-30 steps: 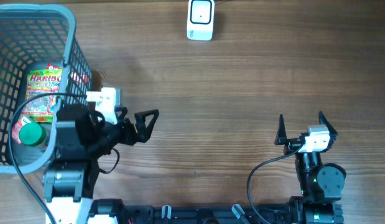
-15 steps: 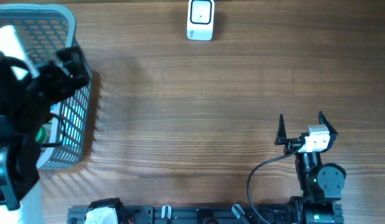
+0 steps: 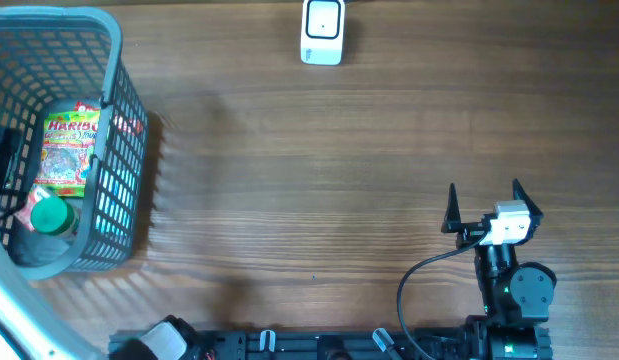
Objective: Scan the item barcode
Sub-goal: 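Move the left gripper over the grey basket and lower into it, then grasp the green-lidded jar in the basket with the left gripper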
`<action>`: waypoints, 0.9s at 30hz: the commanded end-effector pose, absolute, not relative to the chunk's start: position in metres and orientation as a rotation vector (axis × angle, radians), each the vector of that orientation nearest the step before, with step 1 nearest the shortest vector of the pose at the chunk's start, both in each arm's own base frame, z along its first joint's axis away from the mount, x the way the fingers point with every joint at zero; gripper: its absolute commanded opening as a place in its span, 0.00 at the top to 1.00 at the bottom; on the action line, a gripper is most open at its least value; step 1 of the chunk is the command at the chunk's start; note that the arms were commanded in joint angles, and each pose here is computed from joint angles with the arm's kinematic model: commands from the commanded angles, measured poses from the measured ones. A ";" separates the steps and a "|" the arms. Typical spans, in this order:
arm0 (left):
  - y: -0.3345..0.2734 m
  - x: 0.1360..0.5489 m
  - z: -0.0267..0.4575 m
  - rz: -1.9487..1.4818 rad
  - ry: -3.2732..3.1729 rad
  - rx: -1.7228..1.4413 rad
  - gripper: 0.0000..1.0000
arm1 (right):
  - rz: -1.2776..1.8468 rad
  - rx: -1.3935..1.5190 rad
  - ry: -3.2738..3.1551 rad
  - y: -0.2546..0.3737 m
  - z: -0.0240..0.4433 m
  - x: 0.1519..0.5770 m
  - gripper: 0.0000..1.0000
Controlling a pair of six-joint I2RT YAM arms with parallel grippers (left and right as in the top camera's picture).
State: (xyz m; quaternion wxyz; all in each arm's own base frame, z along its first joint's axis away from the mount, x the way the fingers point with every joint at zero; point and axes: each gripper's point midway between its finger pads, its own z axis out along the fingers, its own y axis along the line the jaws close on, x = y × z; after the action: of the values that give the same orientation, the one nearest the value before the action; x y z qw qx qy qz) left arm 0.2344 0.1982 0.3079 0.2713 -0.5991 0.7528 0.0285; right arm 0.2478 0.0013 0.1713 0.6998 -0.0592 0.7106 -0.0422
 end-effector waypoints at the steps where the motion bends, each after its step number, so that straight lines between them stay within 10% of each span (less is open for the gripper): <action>1: 0.215 0.236 0.278 0.150 2.066 -1.760 0.00 | -0.110 -0.137 1.579 0.001 0.172 0.248 0.00; 14: 0.244 0.219 0.159 0.350 2.123 -2.148 0.00 | -0.109 -0.137 1.579 0.001 0.172 0.248 0.00; 27: 0.247 0.247 0.124 0.236 2.632 -1.418 0.00 | -0.110 -0.137 1.579 0.001 0.172 0.248 0.00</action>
State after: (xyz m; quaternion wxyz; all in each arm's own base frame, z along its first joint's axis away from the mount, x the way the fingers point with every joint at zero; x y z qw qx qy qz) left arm 0.2450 0.2496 0.1273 0.0760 -0.5219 0.8451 0.0880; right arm 0.2478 0.0013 0.1713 0.6998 -0.0592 0.7106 -0.0422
